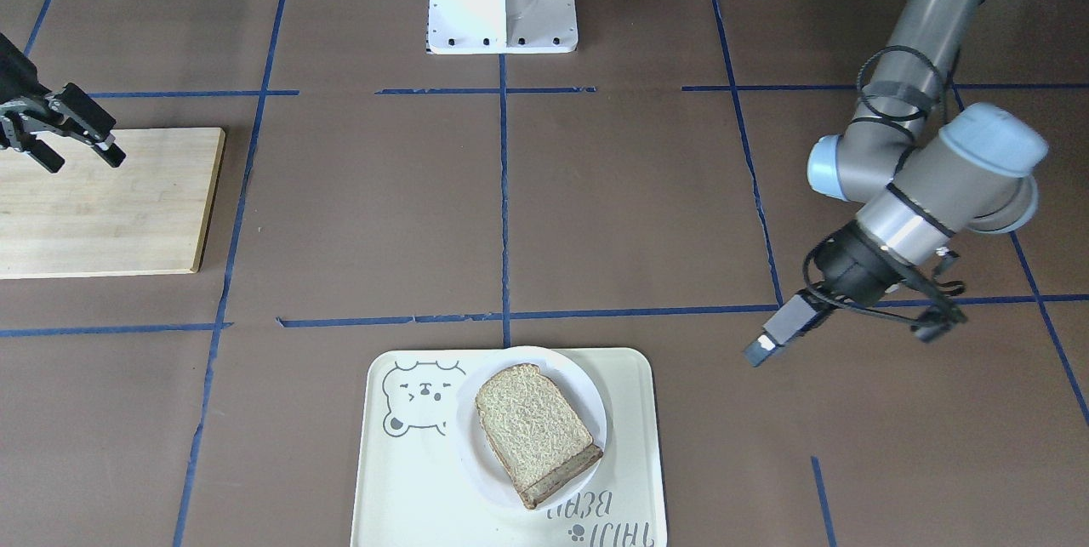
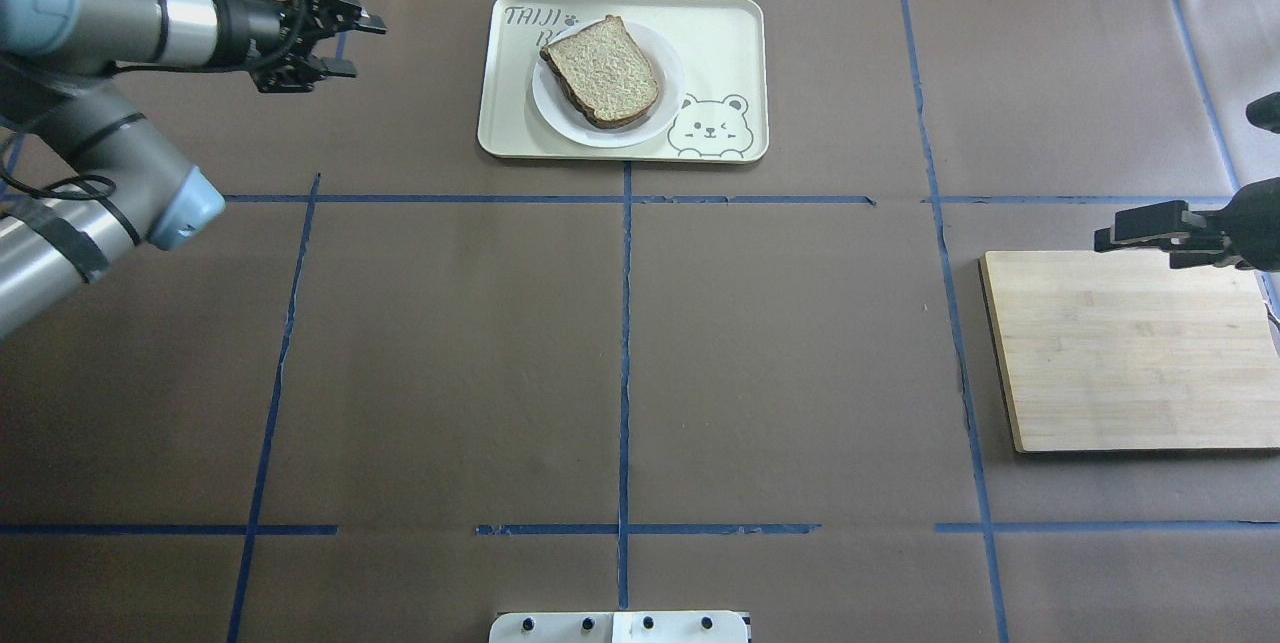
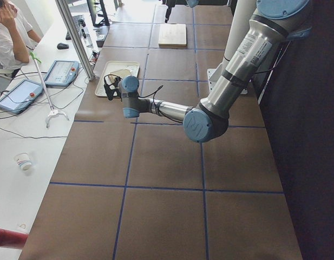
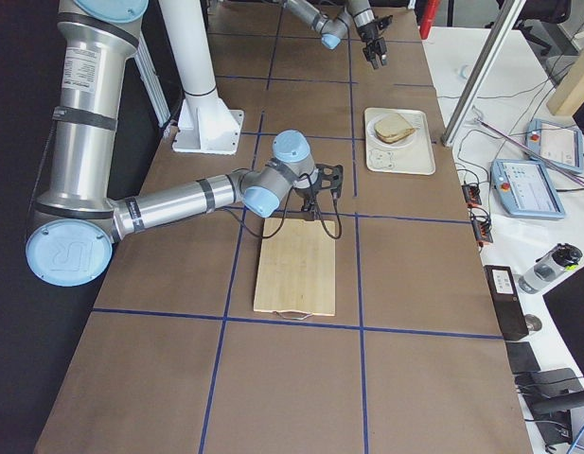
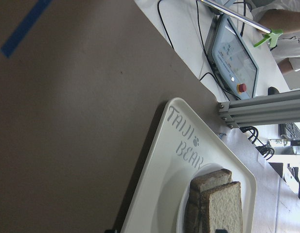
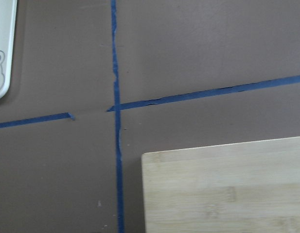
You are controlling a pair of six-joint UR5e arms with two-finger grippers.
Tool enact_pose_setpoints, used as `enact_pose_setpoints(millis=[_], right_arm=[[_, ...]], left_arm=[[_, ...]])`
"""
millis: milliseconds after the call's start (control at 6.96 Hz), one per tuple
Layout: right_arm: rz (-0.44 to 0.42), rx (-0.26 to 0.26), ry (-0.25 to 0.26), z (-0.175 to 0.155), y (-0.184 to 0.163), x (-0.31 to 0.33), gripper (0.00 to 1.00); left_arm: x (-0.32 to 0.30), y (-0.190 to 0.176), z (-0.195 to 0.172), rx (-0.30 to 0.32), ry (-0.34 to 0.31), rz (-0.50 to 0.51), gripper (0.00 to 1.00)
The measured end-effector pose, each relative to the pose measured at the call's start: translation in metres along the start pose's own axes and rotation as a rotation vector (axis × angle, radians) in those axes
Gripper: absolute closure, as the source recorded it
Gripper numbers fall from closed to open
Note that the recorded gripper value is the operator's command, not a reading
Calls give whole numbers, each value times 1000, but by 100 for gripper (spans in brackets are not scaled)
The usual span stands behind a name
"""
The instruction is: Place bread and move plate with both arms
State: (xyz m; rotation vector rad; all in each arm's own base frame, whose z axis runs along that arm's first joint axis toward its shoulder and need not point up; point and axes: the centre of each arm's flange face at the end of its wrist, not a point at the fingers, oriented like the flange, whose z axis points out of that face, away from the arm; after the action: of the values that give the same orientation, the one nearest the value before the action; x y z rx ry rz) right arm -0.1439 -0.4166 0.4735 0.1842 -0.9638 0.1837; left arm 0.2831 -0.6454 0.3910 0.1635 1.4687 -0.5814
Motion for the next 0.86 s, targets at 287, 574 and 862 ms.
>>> enact_pose_setpoints(millis=[287,574,862], right_arm=[[-108,-50,92,-16,-12,49,0],[-183,-109,128,-26,-20,101,0],[-210,-145,118,-27,-27,141,0]], left_arm=[[-64,-46,-73,5,-77,185,26],[-131,-78,-120,24,-209,385,26],[-178,-124,-172,12,-391,596,25]])
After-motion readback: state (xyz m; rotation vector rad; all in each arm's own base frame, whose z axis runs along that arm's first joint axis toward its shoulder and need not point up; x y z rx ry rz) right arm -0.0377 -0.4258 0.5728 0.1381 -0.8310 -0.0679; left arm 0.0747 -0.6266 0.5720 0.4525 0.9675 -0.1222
